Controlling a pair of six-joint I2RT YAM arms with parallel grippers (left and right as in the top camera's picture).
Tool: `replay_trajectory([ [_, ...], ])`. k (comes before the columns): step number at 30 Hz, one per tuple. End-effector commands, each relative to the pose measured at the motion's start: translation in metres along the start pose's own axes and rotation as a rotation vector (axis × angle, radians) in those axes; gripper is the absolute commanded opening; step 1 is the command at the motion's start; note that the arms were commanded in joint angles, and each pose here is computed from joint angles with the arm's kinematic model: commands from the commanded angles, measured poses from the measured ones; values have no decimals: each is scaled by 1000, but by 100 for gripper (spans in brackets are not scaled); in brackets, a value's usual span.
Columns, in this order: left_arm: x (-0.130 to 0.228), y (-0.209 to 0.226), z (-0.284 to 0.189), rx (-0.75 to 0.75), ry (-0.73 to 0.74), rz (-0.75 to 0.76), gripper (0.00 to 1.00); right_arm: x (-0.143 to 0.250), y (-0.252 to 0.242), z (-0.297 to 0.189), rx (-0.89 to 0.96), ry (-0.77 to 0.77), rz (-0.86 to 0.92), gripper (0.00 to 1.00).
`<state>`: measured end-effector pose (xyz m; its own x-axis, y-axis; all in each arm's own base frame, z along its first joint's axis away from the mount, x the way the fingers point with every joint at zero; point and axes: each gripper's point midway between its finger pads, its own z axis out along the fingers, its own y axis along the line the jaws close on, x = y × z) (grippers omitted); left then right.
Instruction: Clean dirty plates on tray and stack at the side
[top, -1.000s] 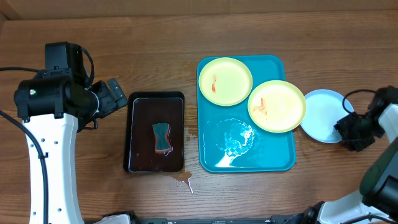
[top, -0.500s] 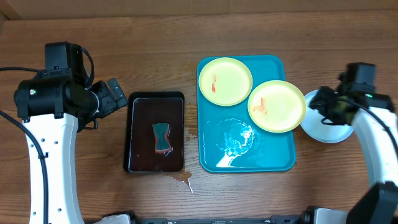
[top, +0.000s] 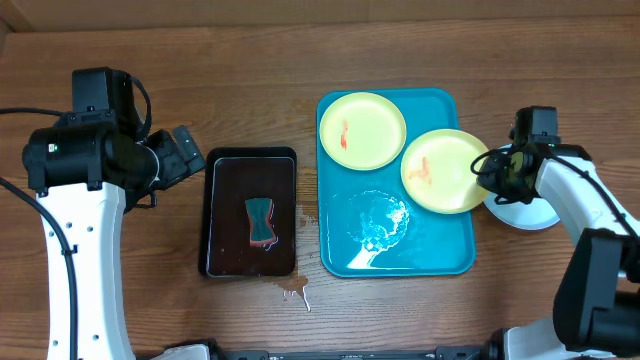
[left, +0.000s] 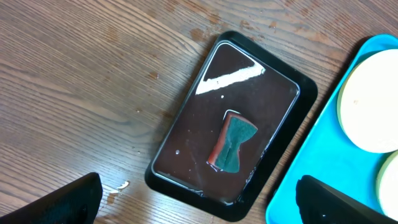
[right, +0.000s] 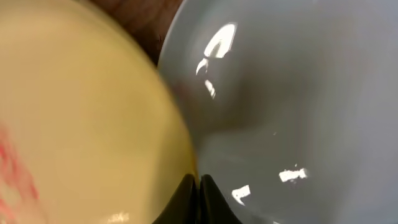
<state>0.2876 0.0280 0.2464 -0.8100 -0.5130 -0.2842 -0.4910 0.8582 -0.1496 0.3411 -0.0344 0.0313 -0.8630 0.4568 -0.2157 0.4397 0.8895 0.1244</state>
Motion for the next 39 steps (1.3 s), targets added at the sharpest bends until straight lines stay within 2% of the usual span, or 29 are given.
replay_trajectory([
  [1, -3, -1, -4, 12, -13, 8, 100, 3, 5, -2, -23, 19, -5, 4],
  [9, -3, -1, -4, 12, -13, 8, 100, 0, 20, -68, -80, -18, -16, 4],
  [13, -3, -1, -4, 12, -13, 8, 100, 25, 37, -92, -126, 9, -73, 4],
  [14, -3, -1, -4, 12, -13, 8, 100, 43, 44, -94, -123, 47, -117, 4],
  [17, -3, -1, -4, 12, -13, 8, 100, 75, 58, -84, -113, 123, -199, 4],
  [22, -3, -1, -4, 12, -14, 8, 100, 114, 73, -53, -120, 161, -261, 4],
  [29, -13, -7, -5, 39, -53, -4, 99, 137, 81, -15, -162, 116, -288, 4],
  [30, -14, -10, -5, 54, -53, -22, 100, 135, 81, -14, -158, 106, -288, 5],
  [31, -11, -14, -5, 75, -40, -25, 100, 130, 78, -13, -140, 85, -287, 14],
  [32, -8, -18, -5, 99, -22, -24, 100, 125, 76, -13, -119, 60, -287, 28],
  [33, -5, -24, -6, 134, -5, -22, 100, 119, 75, -15, -101, 39, -286, 31],
  [37, 9, -51, -8, 275, 62, 86, 98, 101, 82, -35, -101, 11, -314, 35],
  [39, 20, -59, -4, 289, 94, 168, 83, 93, 89, -52, -114, -11, -349, 35],
])
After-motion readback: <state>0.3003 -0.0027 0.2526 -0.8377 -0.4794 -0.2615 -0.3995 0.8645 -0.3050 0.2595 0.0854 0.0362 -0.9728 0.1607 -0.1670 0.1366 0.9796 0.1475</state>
